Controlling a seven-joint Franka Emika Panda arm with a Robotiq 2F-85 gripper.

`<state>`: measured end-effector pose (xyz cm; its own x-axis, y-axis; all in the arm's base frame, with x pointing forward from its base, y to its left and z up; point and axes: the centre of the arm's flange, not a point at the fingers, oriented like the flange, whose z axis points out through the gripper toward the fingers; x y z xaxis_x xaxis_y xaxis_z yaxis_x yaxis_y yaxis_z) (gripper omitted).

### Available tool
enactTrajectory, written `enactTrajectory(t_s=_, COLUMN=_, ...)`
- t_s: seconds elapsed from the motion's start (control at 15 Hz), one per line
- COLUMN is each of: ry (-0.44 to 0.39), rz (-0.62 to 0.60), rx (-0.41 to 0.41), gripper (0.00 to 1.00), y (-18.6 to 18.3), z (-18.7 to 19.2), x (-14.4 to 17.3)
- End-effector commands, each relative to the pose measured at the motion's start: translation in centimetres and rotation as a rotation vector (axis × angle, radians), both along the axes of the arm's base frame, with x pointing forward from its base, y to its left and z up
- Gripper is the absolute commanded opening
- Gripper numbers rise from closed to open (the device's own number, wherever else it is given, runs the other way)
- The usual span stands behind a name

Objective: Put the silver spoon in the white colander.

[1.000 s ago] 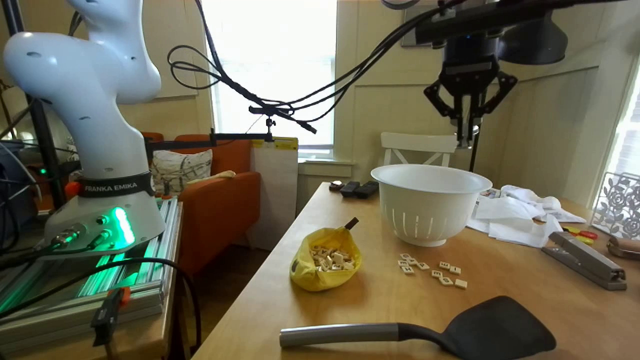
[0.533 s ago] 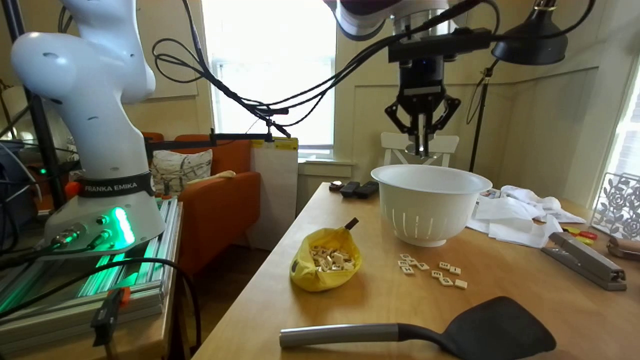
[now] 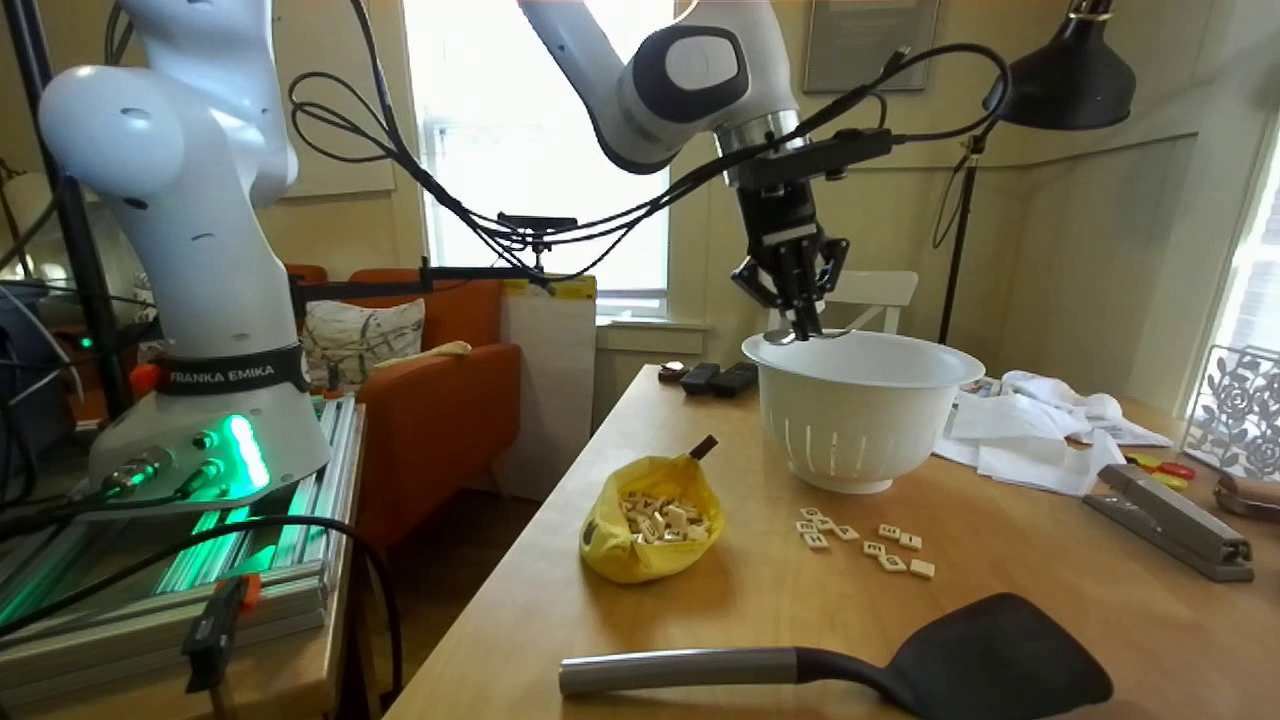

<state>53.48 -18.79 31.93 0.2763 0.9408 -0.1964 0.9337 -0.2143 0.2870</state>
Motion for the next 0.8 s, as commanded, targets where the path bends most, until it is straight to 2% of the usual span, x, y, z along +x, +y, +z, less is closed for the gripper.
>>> enactTrajectory(t_s=0.0, ry=-0.004, rz=0.013, rx=-0.008, gripper=0.11, y=0.2, z=-0.1, x=0.0)
enactTrajectory(t_s=0.13, ry=-0.005, rz=0.018, rx=-0.013, gripper=0.11, y=0.1, z=-0.2, x=0.0)
enactTrajectory(t_s=0.2, ry=-0.006, rz=0.017, rx=-0.015, gripper=0.03, y=0.0, z=-0.1, x=0.0)
enactTrajectory(t_s=0.47, ry=-0.079, rz=0.021, rx=-0.054, gripper=0.03, y=-0.2, z=-0.9, x=2.1)
enactTrajectory(t_s=0.73, ry=-0.084, rz=0.045, rx=-0.123, gripper=0.03, y=-0.8, z=-2.0, x=4.2)
